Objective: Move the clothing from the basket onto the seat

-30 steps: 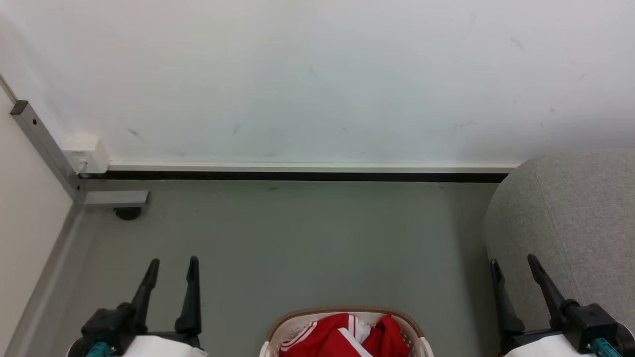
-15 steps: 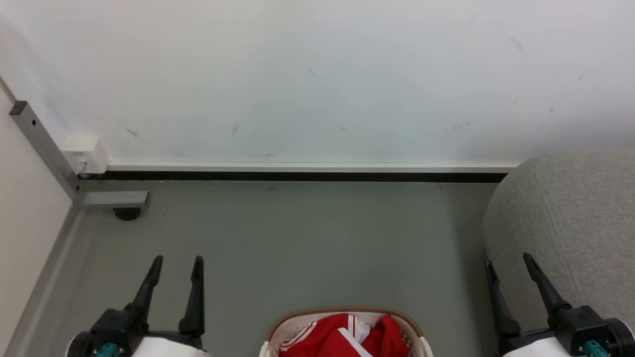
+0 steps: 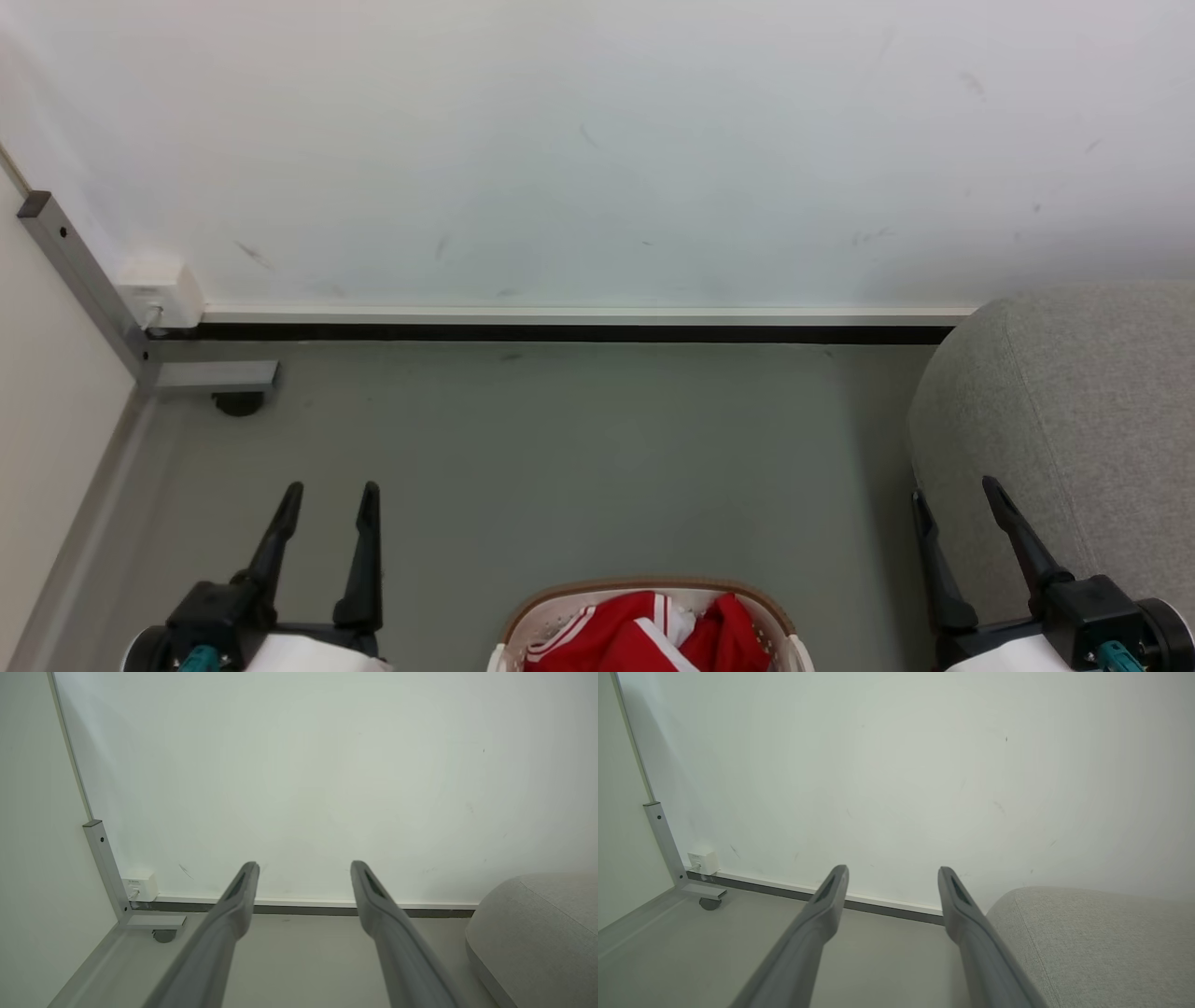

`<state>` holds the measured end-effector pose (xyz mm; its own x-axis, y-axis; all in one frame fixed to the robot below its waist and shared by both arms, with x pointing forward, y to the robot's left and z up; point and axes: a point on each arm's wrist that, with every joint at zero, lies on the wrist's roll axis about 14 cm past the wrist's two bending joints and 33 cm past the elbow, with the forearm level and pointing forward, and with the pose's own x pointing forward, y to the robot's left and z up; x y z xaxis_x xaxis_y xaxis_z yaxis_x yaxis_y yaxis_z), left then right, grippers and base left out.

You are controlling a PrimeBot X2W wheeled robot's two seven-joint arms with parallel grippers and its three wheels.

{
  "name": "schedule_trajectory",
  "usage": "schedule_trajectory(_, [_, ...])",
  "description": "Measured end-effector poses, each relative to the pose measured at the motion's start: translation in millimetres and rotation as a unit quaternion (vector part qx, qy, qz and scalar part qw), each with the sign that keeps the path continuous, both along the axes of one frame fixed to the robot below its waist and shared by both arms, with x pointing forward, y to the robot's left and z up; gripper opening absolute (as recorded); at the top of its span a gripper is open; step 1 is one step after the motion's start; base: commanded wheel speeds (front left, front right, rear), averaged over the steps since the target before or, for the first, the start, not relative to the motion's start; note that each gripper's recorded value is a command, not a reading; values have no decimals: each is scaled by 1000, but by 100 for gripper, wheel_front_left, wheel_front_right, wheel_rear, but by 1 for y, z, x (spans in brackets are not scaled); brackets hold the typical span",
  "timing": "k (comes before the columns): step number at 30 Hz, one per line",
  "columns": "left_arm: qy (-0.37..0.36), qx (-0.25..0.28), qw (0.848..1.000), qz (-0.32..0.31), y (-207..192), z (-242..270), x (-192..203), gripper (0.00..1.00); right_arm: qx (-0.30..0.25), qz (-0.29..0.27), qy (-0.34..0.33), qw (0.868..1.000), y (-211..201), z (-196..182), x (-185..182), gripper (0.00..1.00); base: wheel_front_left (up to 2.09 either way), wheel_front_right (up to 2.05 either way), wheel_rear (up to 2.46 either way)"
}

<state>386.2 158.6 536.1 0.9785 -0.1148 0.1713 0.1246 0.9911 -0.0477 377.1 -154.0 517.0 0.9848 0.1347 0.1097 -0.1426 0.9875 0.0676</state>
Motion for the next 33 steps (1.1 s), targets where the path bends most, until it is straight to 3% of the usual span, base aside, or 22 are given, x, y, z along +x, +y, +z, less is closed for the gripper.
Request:
schedule_trajectory(13, [17, -3, 1000, -19, -13, -11, 7, 100, 12, -23, 5, 1000, -15, -3, -6, 100, 0, 0, 0])
schedule_trajectory(15, [19, -3, 1000, -25, -17, -13, 10, 100, 41, -35, 7, 999, -22, -4, -7, 100, 0, 0, 0])
schedule_trajectory(19, [25, -5, 999, -35, -25, -17, 19, 100, 47, -50, 7, 998, -32, -4, -7, 100, 0, 0, 0])
schedule_trajectory(33, [82, 26, 989, -123, -79, -66, 54, 100, 70, -106, 19, 992, -69, -13, -1, 100, 0, 0, 0])
